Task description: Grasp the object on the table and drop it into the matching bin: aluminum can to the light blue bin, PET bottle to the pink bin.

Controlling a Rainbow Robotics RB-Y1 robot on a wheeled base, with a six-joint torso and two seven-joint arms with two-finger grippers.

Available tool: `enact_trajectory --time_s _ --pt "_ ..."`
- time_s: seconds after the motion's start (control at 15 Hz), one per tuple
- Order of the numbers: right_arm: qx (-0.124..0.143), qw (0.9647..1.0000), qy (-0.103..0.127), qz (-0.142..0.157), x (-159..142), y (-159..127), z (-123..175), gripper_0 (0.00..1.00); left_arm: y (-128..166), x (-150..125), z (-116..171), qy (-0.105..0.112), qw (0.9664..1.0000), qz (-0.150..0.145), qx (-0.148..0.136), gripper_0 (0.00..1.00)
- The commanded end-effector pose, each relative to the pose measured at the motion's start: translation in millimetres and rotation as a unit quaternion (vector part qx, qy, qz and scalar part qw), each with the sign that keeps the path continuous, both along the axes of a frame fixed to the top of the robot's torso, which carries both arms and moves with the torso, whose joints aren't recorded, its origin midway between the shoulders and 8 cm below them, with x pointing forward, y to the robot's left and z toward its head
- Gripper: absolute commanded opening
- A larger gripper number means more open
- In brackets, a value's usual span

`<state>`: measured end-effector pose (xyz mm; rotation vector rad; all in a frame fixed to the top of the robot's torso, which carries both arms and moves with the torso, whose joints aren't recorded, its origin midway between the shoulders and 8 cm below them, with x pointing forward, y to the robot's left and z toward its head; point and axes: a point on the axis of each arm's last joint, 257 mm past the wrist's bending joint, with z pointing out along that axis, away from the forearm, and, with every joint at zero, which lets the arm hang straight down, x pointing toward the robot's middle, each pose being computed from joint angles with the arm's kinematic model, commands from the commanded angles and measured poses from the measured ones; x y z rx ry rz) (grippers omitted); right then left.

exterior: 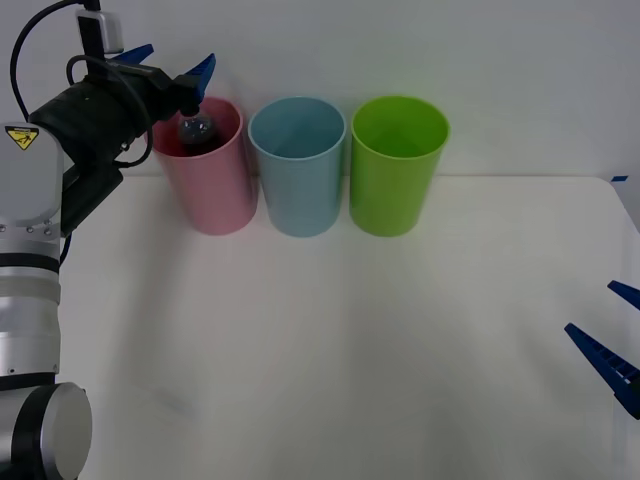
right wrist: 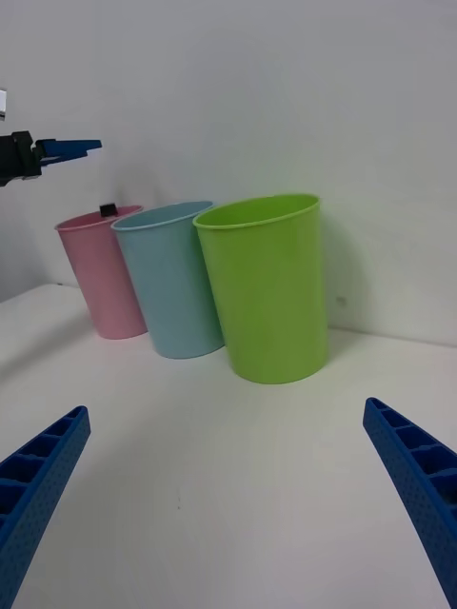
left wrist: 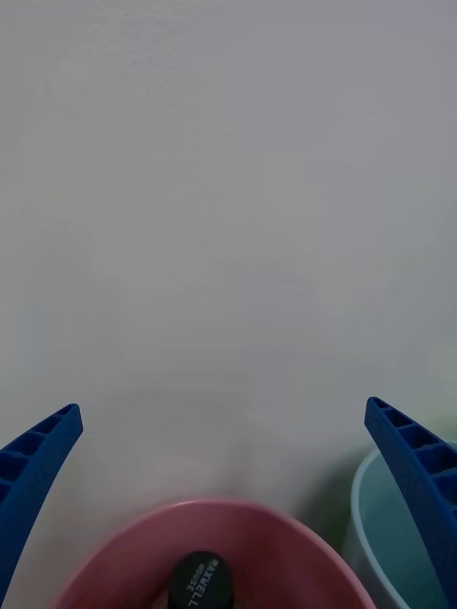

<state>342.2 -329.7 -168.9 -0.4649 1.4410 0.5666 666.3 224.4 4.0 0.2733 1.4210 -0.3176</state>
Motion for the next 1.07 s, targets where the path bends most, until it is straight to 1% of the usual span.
enact_trajectory --time_s 0.07,0.13,0.33,0.47,0.87,1.07 --pt "0.000 1.0000 0.000 0.000 0 0 0 1.00 3 -5 -7 0.002 0.9998 -0.008 -0.019 1.00" --pt "0.000 1.0000 0.000 0.000 0 0 0 1.00 5 -8 -9 0.002 0.9997 -0.011 -0.024 1.00" --pt "0.000 1.0000 0.000 0.000 0 0 0 1.00 20 -18 -16 -0.002 0.9996 -0.015 -0.025 1.00" --pt "0.000 1.0000 0.000 0.000 0 0 0 1.00 28 -29 -17 -0.006 0.9992 -0.019 -0.033 1.00" --pt "0.000 1.0000 0.000 0.000 0 0 0 1.00 57 -76 -30 -0.012 0.9982 -0.027 -0.052 1.00" --pt "0.000 1.0000 0.000 0.000 0 0 0 1.00 74 -107 -39 -0.015 0.9979 -0.025 -0.058 1.00"
